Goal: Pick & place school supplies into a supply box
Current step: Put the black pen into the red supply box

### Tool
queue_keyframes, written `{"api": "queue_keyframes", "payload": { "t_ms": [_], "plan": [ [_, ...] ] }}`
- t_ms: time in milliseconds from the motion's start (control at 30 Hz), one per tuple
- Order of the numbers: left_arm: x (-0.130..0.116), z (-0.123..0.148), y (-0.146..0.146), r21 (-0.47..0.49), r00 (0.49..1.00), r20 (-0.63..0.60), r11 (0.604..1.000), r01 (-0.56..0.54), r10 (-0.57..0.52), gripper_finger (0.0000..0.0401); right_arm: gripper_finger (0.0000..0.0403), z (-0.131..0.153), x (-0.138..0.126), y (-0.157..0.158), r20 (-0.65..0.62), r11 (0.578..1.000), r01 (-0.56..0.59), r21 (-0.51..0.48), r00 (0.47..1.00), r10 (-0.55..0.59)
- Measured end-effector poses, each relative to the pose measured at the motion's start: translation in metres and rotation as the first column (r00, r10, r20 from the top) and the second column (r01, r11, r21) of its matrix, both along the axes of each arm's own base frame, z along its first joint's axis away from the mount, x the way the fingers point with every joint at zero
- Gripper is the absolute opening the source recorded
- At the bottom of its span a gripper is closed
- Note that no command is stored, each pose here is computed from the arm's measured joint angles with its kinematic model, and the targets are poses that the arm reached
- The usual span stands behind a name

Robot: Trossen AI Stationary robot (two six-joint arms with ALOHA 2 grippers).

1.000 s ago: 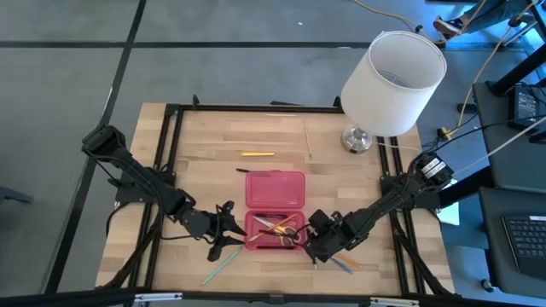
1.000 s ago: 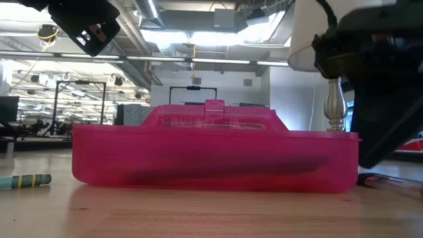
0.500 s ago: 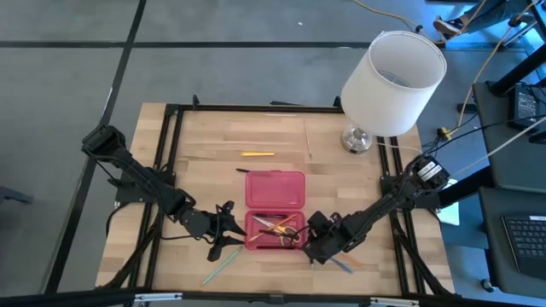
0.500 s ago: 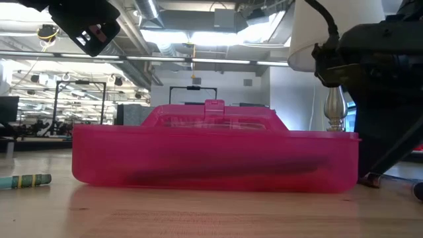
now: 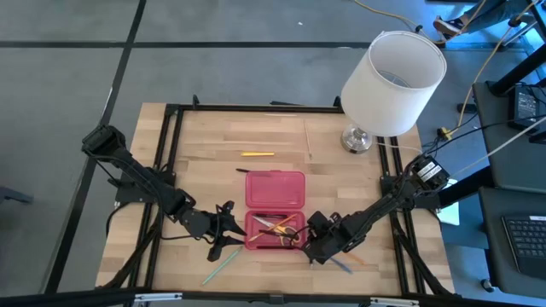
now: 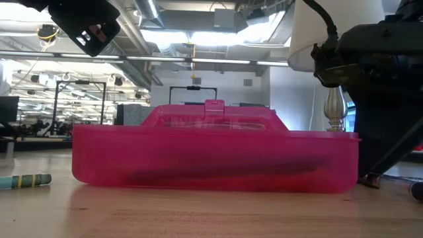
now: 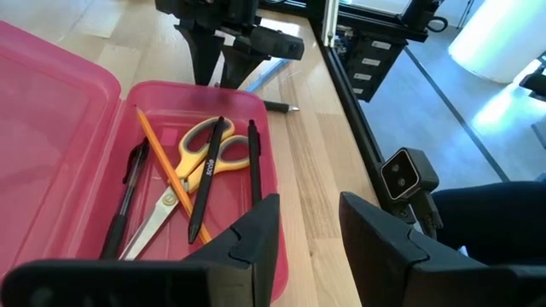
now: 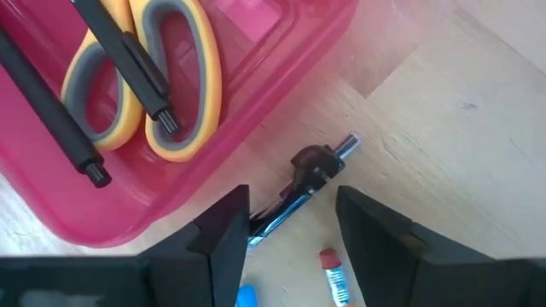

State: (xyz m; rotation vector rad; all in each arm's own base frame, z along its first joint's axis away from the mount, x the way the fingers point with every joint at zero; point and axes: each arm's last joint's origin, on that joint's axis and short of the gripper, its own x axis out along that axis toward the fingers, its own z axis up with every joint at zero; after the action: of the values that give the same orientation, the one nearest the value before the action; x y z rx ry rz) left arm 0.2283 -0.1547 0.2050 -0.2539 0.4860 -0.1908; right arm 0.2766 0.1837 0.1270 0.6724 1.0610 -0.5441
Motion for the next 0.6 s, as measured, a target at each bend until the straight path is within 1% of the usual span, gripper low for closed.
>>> {"api": "queue_keyframes", "payload": {
  "t_ms": [300, 600],
  "plan": [
    [0.0, 0.0, 0.0, 0.0, 1.0, 0.0, 1.0, 0.0, 0.0, 0.0116, 0.0177, -0.0008, -0.0017, -0.001, -0.028, 1.0, -0.003, -0.003, 1.0, 0.003],
    [0.0, 0.0, 0.0001, 0.0, 1.0, 0.0, 1.0, 0.0, 0.0, 0.0116, 0.0122, -0.0016, -0.0036, -0.0021, -0.054, 1.0, -0.006, -0.005, 0.999, 0.006]
  ]
}}
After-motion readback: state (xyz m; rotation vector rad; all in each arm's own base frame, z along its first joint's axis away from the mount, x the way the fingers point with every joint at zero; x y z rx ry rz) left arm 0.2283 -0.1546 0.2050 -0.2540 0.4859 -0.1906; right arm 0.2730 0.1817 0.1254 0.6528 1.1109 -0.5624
